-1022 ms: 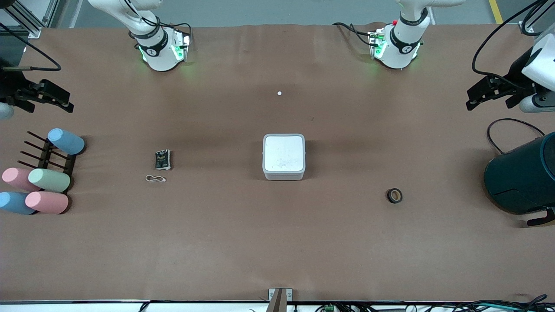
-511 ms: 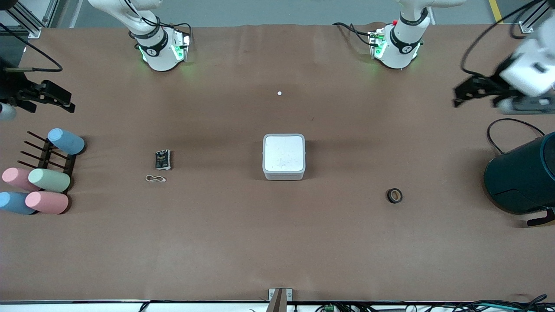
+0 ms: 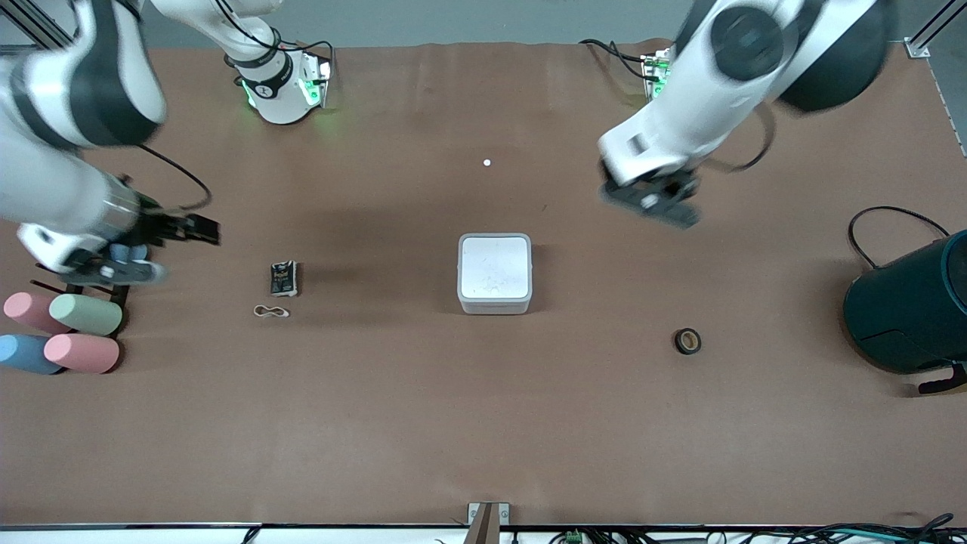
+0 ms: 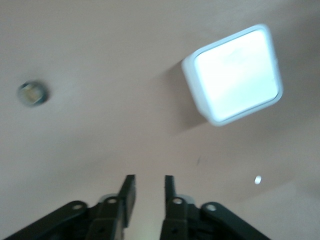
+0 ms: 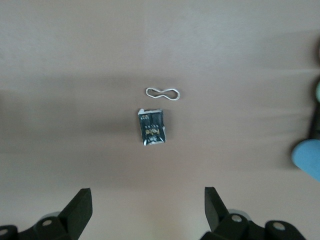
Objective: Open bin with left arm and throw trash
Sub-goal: 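Reach the left gripper to the bin lid while the right gripper reaches the wrapper, then lift the bin lid open with the left gripper while the right gripper grasps the wrapper, then move the left gripper to the tape roll while the right gripper carries the wrapper, then drop the wrapper into the bin while the left gripper grasps the tape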
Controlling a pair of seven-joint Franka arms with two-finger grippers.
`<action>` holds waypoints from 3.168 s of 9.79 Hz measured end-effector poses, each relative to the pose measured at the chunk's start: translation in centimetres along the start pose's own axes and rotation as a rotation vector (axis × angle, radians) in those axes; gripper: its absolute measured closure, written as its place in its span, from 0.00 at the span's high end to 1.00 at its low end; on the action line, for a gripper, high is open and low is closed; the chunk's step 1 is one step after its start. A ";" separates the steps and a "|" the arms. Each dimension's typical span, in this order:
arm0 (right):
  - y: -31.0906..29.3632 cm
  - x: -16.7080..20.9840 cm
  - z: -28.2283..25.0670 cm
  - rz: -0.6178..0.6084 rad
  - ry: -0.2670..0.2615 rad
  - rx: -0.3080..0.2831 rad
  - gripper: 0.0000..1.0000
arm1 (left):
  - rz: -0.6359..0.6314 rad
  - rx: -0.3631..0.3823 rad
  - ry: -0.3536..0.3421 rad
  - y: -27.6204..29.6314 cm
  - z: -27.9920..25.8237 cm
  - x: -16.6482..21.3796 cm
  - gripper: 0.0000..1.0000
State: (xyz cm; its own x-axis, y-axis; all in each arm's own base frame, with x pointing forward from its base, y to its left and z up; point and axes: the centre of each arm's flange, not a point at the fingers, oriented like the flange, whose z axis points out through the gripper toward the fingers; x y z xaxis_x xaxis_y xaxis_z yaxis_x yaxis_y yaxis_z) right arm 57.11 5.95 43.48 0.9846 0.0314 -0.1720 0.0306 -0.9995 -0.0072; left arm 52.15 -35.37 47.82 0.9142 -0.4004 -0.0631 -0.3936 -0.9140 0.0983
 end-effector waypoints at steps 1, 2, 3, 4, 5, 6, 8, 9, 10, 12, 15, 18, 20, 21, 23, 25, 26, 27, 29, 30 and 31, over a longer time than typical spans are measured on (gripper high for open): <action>-0.5 -0.2 4.6 -0.008 0.017 -0.001 0.99 | -0.022 -0.031 0.033 2.5 4.5 2.7 0.08; -0.9 -0.9 9.1 -0.015 0.042 -0.002 0.99 | -0.044 -0.065 0.075 4.5 8.2 4.9 0.01; -1.2 -1.9 12.9 -0.023 0.058 -0.004 0.99 | -0.073 -0.096 0.113 5.8 11.1 6.6 0.01; -1.3 -2.9 15.8 -0.028 0.044 -0.007 0.99 | -0.109 -0.120 0.140 6.8 13.4 7.7 0.01; -1.3 -3.5 17.8 -0.029 0.023 -0.010 0.99 | -0.126 -0.133 0.152 7.6 15.0 8.1 0.01; -1.4 -3.4 19.1 -0.031 0.018 -0.011 0.99 | -0.126 -0.136 0.159 8.2 15.9 8.3 0.01; -1.5 -2.7 22.1 -0.033 0.037 -0.012 0.99 | -0.149 -0.133 0.142 8.4 17.5 8.4 0.01; -1.5 -2.3 23.7 -0.033 0.050 -0.012 0.99 | -0.168 -0.130 0.127 8.2 18.6 8.4 0.01; -1.5 -2.1 25.1 -0.033 0.053 -0.013 0.99 | -0.181 -0.133 0.129 8.2 18.8 8.6 0.01; -1.5 -2.0 26.5 -0.034 0.054 -0.015 0.96 | -0.195 -0.137 0.137 8.2 18.9 8.6 0.01; -1.5 -2.0 27.0 -0.034 0.048 -0.016 0.69 | -0.226 -0.100 0.123 5.2 16.6 9.3 0.01; -1.5 -1.7 25.9 -0.005 0.030 -0.015 0.33 | -0.157 -0.014 0.075 -7.1 10.5 9.8 0.02; -2.9 -0.4 20.0 0.094 0.002 -0.010 0.33 | -0.039 0.040 0.035 -15.4 12.4 9.6 0.12; -5.7 0.4 15.3 0.159 0.001 0.024 0.31 | 0.016 0.097 0.010 -19.4 14.5 9.5 0.25; -14.3 1.2 5.0 0.275 0.064 0.121 0.31 | 0.066 0.130 0.001 -24.6 18.5 8.9 0.54; -23.0 0.4 -1.3 0.401 0.122 0.214 0.31 | 0.071 0.121 0.017 -26.7 22.3 7.2 0.82; -26.5 0.5 -2.4 0.477 0.128 0.249 0.31 | 0.072 0.118 0.030 -27.0 23.8 6.4 0.96; -28.9 1.2 -2.2 0.545 0.119 0.269 0.31 | 0.078 0.113 0.042 -27.5 24.9 5.7 1.00; -34.0 2.4 1.5 0.604 0.080 0.262 0.31 | 0.078 0.106 0.050 -29.5 26.0 4.5 1.00; -36.5 2.5 3.6 0.618 0.072 0.260 0.31 | 0.073 0.103 0.052 -30.0 26.3 4.1 1.00; -38.8 2.4 5.5 0.631 0.078 0.271 0.31 | 0.070 0.102 0.051 -30.3 26.6 3.9 1.00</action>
State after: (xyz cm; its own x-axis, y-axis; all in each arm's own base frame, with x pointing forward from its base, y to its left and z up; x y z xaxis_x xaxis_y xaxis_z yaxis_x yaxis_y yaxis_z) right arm 57.32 44.83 37.96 0.8095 -0.5667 -0.1534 -0.5867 -0.7903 -0.1766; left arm 65.06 -10.99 18.22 0.8869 -0.4620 -0.0082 -0.4620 -0.8869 -0.0005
